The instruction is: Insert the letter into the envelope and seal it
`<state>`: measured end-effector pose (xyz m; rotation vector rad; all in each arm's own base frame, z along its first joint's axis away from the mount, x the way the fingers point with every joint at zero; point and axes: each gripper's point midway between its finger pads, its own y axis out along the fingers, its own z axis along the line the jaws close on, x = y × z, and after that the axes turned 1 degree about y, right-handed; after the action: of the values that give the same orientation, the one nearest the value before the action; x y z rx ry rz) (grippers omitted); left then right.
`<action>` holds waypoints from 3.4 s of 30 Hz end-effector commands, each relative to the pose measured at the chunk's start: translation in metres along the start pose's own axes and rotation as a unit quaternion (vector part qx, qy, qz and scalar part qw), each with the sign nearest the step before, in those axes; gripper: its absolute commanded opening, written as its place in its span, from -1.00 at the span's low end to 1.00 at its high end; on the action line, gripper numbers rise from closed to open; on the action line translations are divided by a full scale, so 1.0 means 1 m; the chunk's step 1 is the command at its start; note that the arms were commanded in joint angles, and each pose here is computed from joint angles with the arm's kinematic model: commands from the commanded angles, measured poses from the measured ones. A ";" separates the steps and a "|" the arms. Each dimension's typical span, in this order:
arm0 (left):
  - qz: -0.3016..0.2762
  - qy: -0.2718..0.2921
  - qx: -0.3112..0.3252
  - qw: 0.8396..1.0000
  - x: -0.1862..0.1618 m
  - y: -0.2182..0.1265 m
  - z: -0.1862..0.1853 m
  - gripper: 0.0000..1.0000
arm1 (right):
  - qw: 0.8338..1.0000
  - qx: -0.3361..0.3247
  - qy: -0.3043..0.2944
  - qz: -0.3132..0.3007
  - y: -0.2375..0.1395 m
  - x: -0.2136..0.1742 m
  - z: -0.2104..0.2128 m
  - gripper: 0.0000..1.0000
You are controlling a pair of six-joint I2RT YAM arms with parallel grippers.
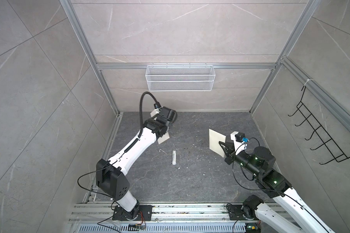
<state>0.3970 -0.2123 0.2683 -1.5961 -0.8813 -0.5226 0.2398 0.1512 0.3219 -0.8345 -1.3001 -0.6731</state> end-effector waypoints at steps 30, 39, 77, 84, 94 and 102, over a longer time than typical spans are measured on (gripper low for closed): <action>0.104 0.058 -0.036 0.992 -0.206 0.047 -0.194 -1.00 | 0.956 -0.207 0.061 0.199 -0.006 -0.063 -0.088 -1.00; 0.134 0.054 -0.037 0.989 -0.236 0.067 -0.196 -0.81 | 0.952 -0.205 0.077 0.216 -0.003 -0.071 -0.092 -1.00; 0.125 0.078 -0.361 0.921 -0.233 -0.014 -0.095 0.92 | 0.939 -0.114 0.256 0.199 0.098 -0.116 -0.076 -1.00; 0.165 0.068 -0.355 0.918 -0.256 0.002 -0.091 0.92 | 0.939 -0.130 0.249 0.200 0.116 -0.131 -0.088 -1.00; 0.168 0.033 -0.332 0.928 -0.265 0.022 -0.085 0.92 | 0.935 -0.152 0.242 0.207 0.130 -0.150 -0.102 -1.00; 0.164 0.022 -0.327 0.931 -0.266 0.029 -0.086 0.92 | 0.928 -0.165 0.250 0.222 0.134 -0.174 -0.110 -1.00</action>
<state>0.2560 -0.3598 0.0618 -2.2540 -0.3264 -0.6252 0.3790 0.1327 0.1320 -1.0854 -0.5205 -0.6678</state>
